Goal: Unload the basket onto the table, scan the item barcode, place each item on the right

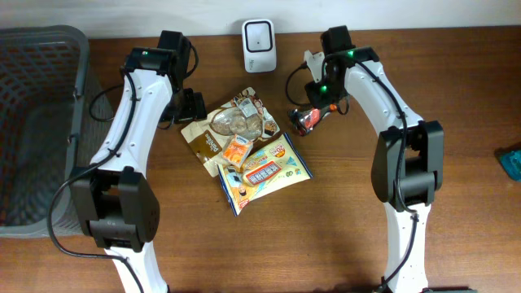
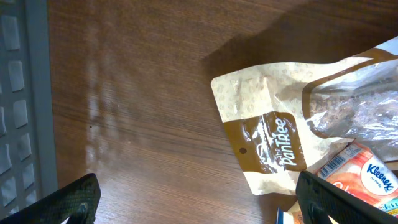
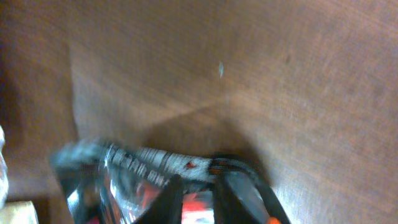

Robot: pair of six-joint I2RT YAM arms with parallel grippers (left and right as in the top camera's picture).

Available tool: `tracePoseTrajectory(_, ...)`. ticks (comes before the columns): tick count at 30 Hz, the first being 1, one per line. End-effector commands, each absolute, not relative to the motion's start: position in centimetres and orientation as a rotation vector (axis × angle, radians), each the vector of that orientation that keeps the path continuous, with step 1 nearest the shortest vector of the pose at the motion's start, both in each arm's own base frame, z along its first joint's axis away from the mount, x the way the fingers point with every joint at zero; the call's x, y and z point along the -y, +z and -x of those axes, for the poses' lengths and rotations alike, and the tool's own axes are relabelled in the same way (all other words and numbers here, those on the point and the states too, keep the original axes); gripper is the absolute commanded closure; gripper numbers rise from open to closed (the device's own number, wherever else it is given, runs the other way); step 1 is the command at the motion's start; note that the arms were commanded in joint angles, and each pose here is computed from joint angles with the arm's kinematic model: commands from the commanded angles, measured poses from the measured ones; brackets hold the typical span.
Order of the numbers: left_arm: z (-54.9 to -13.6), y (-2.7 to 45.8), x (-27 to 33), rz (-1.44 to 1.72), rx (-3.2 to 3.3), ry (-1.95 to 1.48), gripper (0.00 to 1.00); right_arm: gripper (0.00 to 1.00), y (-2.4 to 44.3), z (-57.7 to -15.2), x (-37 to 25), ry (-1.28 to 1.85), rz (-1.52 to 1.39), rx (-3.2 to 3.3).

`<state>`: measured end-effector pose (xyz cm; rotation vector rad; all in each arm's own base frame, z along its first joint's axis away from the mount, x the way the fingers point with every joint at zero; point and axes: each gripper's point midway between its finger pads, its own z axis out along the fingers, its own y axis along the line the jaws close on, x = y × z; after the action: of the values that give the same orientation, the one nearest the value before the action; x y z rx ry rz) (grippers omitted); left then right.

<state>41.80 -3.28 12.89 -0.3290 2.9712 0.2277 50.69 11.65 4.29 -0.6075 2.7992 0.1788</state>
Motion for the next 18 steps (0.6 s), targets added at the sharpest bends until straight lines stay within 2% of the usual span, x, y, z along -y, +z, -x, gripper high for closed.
tracePoseTrajectory(1,-41.8,12.8,3.4,0.353,-2.969,0.222,0.01,0.96,2.5,-48.8,-9.4,0.092,0.579,-2.927)
tracePoseTrajectory(4,-41.8,12.8,3.4,0.353,-2.969,0.222,0.01,0.96,2.5,-46.1,-7.0,0.032,0.401,-3.078)
tracePoseTrajectory(6,-41.8,12.8,3.4,0.353,-2.969,0.222,0.01,0.96,3.2,-43.9,-6.4,0.033,0.399,-3.161)
tracePoseTrajectory(7,-41.8,12.8,3.4,0.353,-2.969,0.222,0.01,0.92,4.1,-43.1,-6.3,0.033,0.401,-3.181)
tracePoseTrajectory(8,-41.8,12.8,3.4,0.353,-2.969,0.222,0.01,0.83,4.8,-43.0,-6.3,0.033,0.400,-3.175)
tracePoseTrajectory(9,-41.8,12.8,3.4,0.353,-2.969,0.222,0.01,0.44,5.8,-43.0,-6.3,0.035,0.398,-3.158)
tracePoseTrajectory(10,-41.8,12.8,3.4,0.353,-2.969,0.222,0.01,0.31,6.3,-43.1,-6.4,0.038,0.399,-3.147)
tracePoseTrajectory(13,-41.8,12.8,3.4,0.353,-2.969,0.222,0.01,0.16,7.2,-43.3,-7.6,0.092,0.427,-3.115)
tracePoseTrajectory(18,-41.8,12.8,3.4,0.353,-2.969,0.222,0.01,0.16,7.2,-43.9,-11.3,0.183,0.538,-3.044)
